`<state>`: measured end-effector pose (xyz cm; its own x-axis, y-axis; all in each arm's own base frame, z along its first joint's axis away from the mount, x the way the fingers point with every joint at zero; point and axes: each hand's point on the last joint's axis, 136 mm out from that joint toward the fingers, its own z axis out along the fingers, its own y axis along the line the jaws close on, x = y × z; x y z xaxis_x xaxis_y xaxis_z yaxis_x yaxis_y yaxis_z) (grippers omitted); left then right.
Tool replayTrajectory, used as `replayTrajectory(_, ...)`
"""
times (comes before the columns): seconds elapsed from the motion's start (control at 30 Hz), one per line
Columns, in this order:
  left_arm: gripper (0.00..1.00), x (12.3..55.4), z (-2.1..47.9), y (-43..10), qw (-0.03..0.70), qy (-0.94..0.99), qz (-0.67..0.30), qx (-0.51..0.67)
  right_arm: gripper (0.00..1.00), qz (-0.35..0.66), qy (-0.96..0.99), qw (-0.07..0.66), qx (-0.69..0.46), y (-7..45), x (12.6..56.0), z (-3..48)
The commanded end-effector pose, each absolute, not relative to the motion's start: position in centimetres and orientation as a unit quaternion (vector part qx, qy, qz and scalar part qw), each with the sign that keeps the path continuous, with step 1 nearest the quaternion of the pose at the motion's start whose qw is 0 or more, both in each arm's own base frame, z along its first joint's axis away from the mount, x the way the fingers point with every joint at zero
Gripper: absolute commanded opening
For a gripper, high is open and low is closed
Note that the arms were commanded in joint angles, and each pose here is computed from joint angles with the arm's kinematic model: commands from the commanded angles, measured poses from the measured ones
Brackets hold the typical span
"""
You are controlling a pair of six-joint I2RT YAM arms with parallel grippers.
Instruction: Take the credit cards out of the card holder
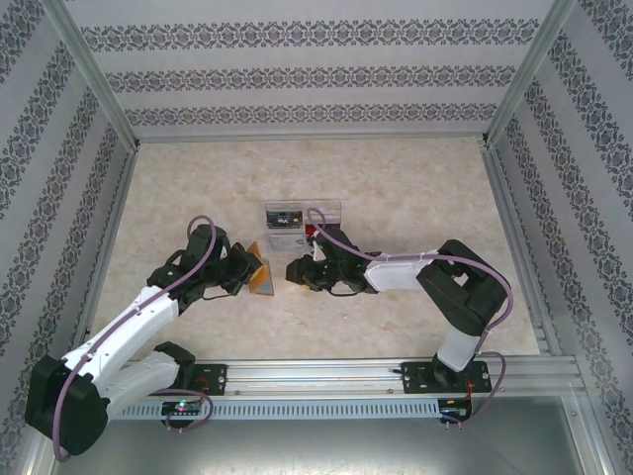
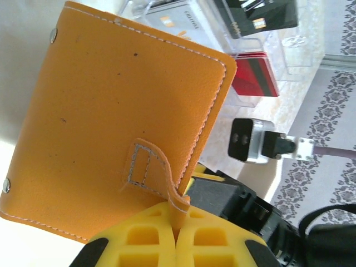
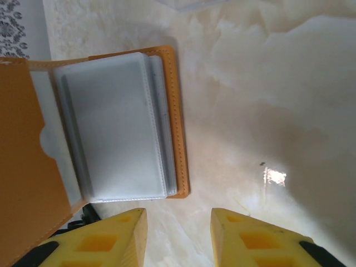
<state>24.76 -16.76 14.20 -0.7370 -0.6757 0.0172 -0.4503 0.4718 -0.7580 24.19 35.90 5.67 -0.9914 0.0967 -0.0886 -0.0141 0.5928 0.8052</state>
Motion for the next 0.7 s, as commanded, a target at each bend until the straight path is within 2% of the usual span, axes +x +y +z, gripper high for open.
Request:
replayTrajectory(0.0, 0.00, 26.5, 18.3, -18.3, 0.168, 0.816, -0.448, -0.326, 0.37, 0.470, 0.880, 0.060, 0.034, 35.7, 24.5, 5.9)
replayTrajectory(0.2, 0.00, 27.6, 19.0, -21.1, 0.166, 0.813, -0.464, -0.311, 0.38, 0.458, 0.883, 0.079, 0.057, 32.1, 24.8, 6.3)
replayTrajectory(0.47, 0.00, 28.1, 19.5, -27.8, 0.143, 0.808, -0.500, -0.276, 0.39, 0.437, 0.888, 0.109, 0.095, 25.3, 24.2, 6.7)
replayTrajectory(0.67, 0.00, 27.4, 16.7, -28.6, 0.121, 0.820, -0.487, -0.275, 0.39, 0.423, 0.894, 0.115, 0.092, 23.8, 23.4, 7.0)
